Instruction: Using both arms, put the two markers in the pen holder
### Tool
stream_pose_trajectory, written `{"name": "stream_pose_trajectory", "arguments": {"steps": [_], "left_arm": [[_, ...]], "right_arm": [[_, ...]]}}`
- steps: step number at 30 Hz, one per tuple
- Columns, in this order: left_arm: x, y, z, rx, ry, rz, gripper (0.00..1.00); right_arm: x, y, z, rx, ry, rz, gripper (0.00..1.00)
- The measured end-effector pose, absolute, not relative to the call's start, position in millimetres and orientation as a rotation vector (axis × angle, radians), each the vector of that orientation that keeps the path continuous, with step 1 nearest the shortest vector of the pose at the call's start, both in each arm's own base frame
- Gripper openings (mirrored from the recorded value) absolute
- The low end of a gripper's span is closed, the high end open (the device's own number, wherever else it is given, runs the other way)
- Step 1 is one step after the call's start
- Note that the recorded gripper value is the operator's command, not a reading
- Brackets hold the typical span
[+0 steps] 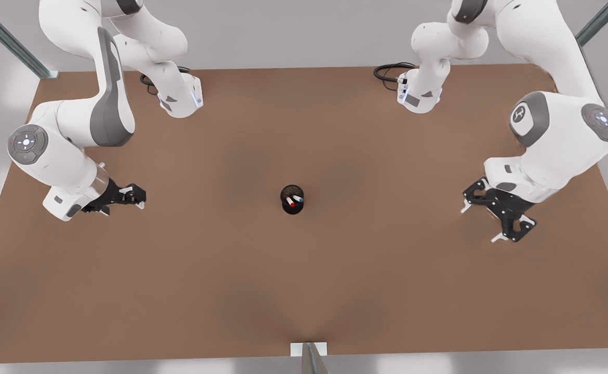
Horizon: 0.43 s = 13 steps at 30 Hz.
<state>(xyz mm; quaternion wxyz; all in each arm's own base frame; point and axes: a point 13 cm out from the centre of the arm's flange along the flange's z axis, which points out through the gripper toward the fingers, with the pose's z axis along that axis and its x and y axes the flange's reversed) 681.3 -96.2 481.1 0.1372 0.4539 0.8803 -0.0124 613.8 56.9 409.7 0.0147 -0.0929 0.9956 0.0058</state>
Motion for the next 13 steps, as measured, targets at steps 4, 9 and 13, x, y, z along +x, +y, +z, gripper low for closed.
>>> {"name": "stream_pose_trajectory", "arguments": {"steps": [4, 9, 13], "left_arm": [[637, -89, 470, 1.241, 2.794, 0.051, 1.00], [617, -84, 467, 1.025, 2.987, 0.104, 1.00], [612, -88, 470, 0.857, 3.053, 0.126, 1.00]], "right_arm": [[614, 58, 410, -0.303, 3.097, 0.018, 1.00], [614, 58, 411, -0.315, 3.095, 0.019, 1.00], [614, 57, 411, -0.320, 3.094, 0.020, 1.00]]}}
